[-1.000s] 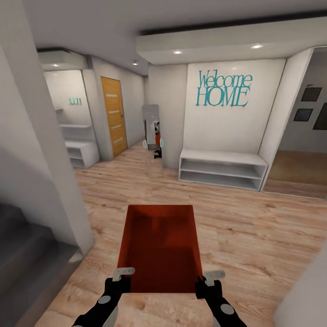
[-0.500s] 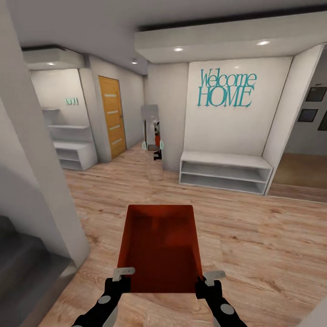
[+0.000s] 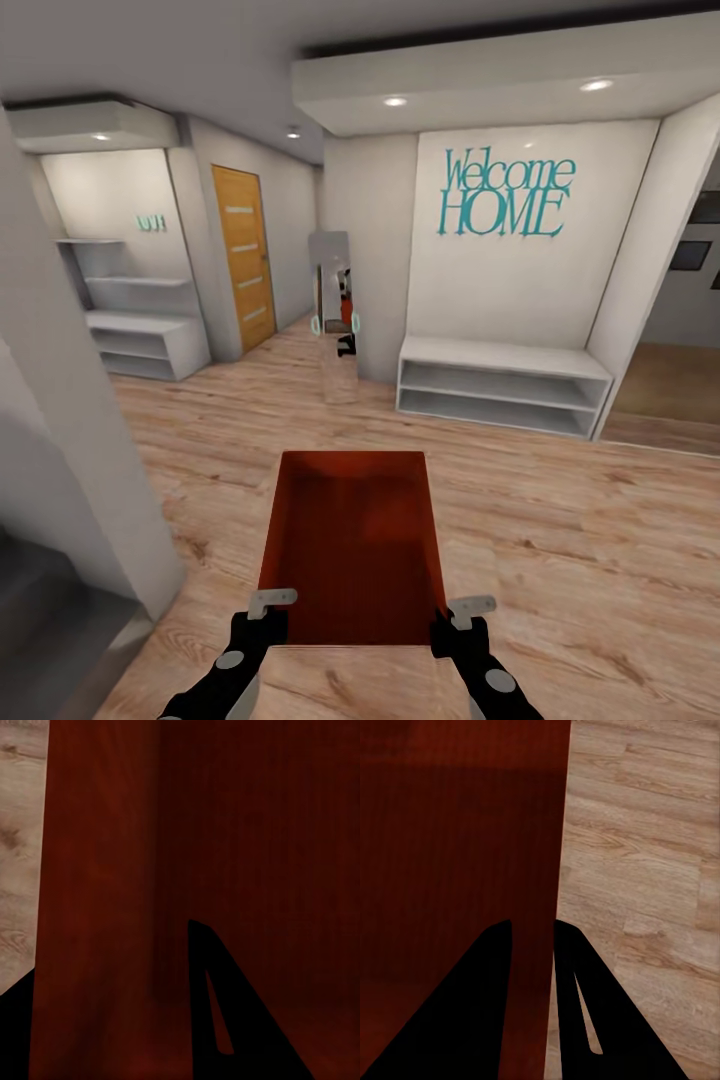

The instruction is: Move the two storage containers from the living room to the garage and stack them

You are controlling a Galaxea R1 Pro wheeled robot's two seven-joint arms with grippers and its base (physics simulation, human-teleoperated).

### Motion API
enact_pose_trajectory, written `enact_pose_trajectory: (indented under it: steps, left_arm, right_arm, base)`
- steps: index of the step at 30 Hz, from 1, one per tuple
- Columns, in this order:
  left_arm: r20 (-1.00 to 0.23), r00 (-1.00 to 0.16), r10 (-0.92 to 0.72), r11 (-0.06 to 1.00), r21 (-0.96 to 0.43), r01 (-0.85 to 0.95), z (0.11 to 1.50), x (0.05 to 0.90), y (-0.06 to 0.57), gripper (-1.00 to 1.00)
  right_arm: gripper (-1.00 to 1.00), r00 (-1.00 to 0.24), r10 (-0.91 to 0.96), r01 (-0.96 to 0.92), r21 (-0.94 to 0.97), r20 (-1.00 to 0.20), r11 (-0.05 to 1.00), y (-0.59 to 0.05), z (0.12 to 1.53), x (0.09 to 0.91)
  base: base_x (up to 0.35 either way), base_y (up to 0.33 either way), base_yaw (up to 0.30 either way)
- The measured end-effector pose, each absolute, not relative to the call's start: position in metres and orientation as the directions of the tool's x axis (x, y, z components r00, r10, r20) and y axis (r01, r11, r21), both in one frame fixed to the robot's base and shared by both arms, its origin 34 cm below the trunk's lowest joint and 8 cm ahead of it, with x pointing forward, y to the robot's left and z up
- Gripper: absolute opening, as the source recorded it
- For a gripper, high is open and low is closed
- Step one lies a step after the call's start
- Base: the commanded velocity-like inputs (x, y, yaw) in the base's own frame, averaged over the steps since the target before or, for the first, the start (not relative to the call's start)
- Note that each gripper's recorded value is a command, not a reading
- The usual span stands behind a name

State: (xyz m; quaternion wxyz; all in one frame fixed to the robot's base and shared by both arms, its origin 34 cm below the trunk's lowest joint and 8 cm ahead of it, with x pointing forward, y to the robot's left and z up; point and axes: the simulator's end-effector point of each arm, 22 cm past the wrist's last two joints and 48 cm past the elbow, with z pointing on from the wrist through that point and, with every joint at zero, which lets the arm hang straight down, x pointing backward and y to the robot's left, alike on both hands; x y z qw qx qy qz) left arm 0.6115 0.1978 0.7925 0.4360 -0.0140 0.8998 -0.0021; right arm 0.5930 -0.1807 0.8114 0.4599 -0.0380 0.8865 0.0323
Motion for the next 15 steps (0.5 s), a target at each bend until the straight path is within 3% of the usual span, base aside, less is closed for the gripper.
enact_pose_trajectory:
  steps: [15]
  left_arm:
    - [-0.784, -0.62, -0.028, 1.0, -0.017, -0.024, 0.7923, 0.6114, 0.198, -1.0]
  right_arm:
    - [-1.0, -0.574, -0.038, -0.098, 0.022, -0.818, 0.995, -0.1805, 0.8115, 0.593]
  base:
    - [0.331, 0.0, 0.0]
